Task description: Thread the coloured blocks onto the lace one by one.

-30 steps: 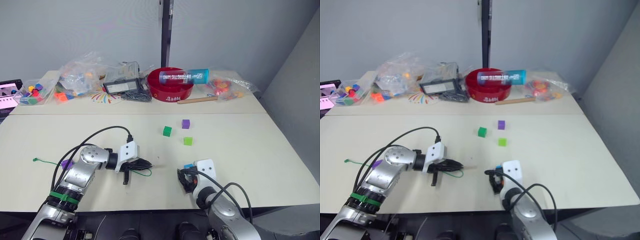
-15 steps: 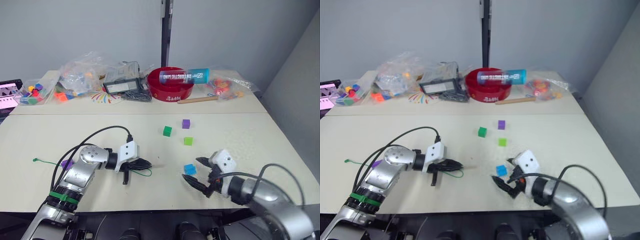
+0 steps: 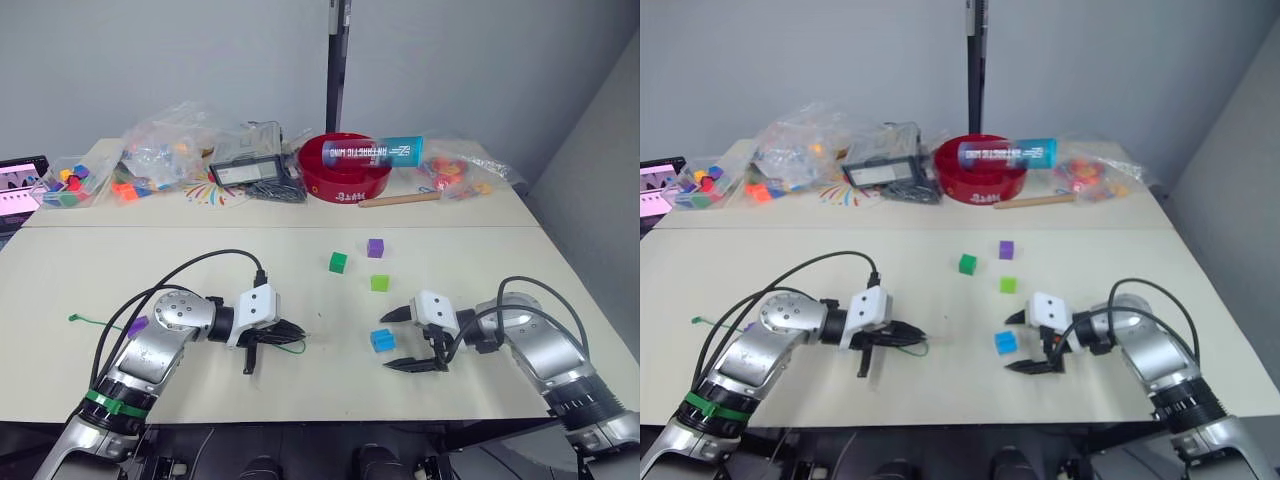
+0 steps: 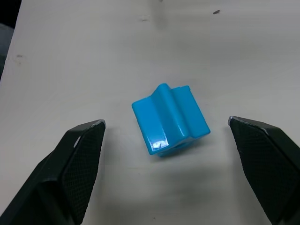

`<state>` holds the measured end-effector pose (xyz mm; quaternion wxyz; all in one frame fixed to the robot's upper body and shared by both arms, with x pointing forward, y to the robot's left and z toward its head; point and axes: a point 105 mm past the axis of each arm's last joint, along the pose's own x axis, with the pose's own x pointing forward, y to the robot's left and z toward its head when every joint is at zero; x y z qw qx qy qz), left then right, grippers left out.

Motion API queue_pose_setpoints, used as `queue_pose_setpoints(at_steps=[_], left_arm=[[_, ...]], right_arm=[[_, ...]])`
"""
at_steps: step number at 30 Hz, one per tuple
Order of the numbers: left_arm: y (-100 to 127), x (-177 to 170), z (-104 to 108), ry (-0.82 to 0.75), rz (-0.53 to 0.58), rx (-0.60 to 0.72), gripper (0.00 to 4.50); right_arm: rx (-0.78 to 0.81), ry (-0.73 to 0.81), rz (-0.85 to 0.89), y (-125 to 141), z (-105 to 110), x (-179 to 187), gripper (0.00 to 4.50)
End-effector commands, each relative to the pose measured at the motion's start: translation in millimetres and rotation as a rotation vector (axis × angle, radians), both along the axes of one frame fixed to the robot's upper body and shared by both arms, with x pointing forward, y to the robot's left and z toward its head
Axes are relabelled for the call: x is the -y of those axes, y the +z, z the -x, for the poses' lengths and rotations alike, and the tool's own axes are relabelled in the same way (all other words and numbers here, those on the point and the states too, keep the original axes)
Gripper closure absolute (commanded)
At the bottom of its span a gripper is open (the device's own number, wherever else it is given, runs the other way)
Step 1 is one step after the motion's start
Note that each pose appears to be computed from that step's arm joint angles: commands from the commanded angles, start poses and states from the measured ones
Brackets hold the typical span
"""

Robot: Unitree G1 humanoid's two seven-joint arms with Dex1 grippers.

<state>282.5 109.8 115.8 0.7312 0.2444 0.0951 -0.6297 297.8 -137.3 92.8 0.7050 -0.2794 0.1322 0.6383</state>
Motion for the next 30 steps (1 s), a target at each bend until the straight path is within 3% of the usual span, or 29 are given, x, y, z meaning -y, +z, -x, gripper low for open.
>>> queue_pose_setpoints(at_steps=[1, 9, 21, 30], left_arm=[[11, 3, 4, -0.002, -0.001, 0.026, 4.5], [7, 16, 3, 0.033, -0.021, 0.057, 4.5], [11, 33, 0, 0.009, -0.013, 0.046, 4.5], [-8, 24, -1, -0.005, -0.111, 0.035, 4.5]], right_arm=[[0.047, 0.027, -0.019, 6, -6, -2, 0.56], [0.042, 0.017, -0.054, 0, -3, -12, 3.19], [0.03, -0.057, -0.046, 1, 8, -47, 3.22], [0.038, -0.094, 0.015, -8, 4, -44, 3.22]])
